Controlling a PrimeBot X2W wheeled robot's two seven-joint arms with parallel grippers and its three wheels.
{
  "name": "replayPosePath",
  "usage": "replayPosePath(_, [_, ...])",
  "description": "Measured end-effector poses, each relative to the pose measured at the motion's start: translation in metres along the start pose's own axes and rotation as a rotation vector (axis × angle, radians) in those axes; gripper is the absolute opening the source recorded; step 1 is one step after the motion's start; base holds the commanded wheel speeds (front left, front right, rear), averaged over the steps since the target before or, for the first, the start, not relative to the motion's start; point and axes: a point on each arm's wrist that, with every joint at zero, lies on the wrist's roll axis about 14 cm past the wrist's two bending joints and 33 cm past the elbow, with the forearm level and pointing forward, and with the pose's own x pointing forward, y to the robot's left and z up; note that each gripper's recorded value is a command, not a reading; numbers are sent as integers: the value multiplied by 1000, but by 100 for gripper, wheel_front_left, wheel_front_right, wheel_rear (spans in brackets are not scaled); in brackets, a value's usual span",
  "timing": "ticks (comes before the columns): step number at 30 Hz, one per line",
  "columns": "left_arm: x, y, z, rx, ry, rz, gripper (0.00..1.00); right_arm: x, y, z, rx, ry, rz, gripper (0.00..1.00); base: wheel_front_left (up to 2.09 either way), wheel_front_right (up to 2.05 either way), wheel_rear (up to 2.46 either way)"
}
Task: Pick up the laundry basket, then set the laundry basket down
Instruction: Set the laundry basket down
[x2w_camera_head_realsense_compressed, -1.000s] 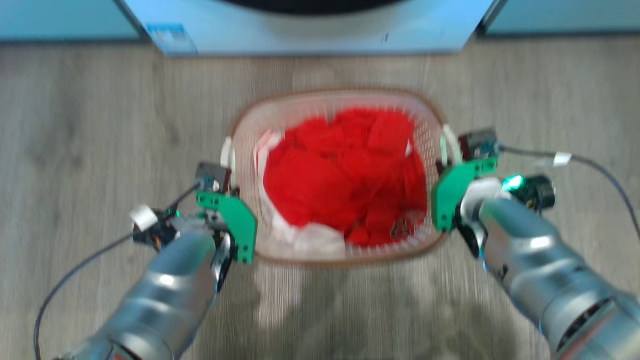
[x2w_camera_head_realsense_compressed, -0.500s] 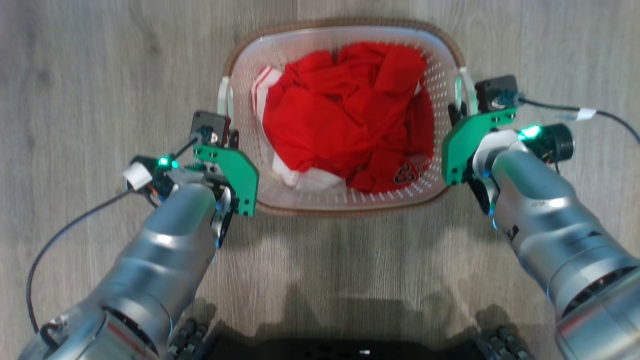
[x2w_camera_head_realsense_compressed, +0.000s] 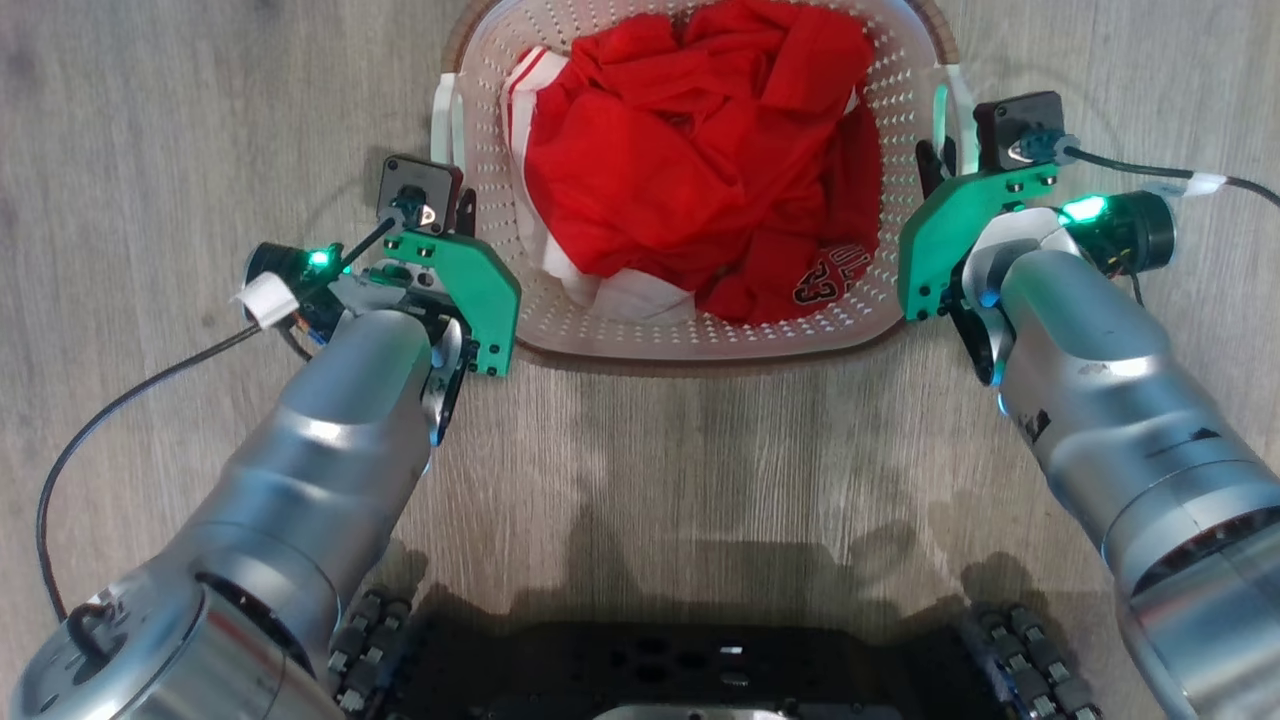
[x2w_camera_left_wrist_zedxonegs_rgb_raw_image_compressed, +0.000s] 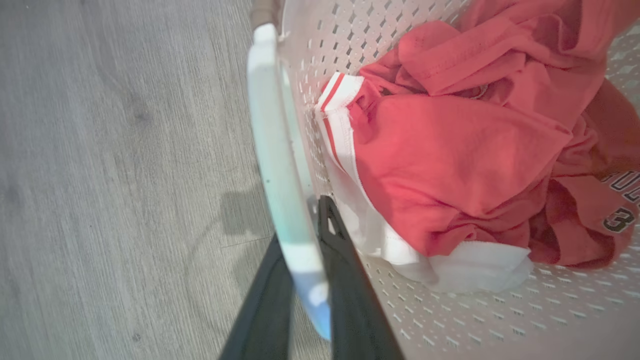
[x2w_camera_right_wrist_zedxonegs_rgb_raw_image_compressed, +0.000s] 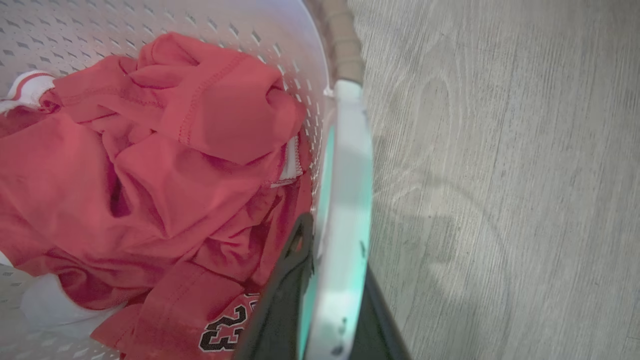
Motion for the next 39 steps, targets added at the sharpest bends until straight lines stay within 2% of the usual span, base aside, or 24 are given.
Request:
replayPosePath(25, [15,-1,-1,11,-1,-8,0,13,-8,-7,4,0,-12,0,0,0,0])
replayPosePath(26, [14,-1,0,5,-4,-6,6,12,-8,-5,2,-3,-13,21,0,0,0])
replayPosePath(27, [13,-1,1,6,-6,-5,29,11,-8,-4,-4,-4,-12,43,0,0,0])
replayPosePath(28, [13,0,2,10,-10,1,45,10,-8,-4,-15,-2,-11,80,0,0,0])
replayPosePath(29, [12,2,3,12,-12,11,75,9,-9,-3,-24,-4,-12,100,0,0,0])
replayPosePath(30, [11,5,3,11,-12,21,92,9,-10,-2,-30,-6,-13,100,0,0,0])
replayPosePath(31, [10,7,4,7,-11,29,100,8,-10,0,-34,-8,-14,100,0,0,0])
replayPosePath(39, [4,13,9,-8,-23,53,100,4,-10,11,-50,-31,-19,100,0,0,0])
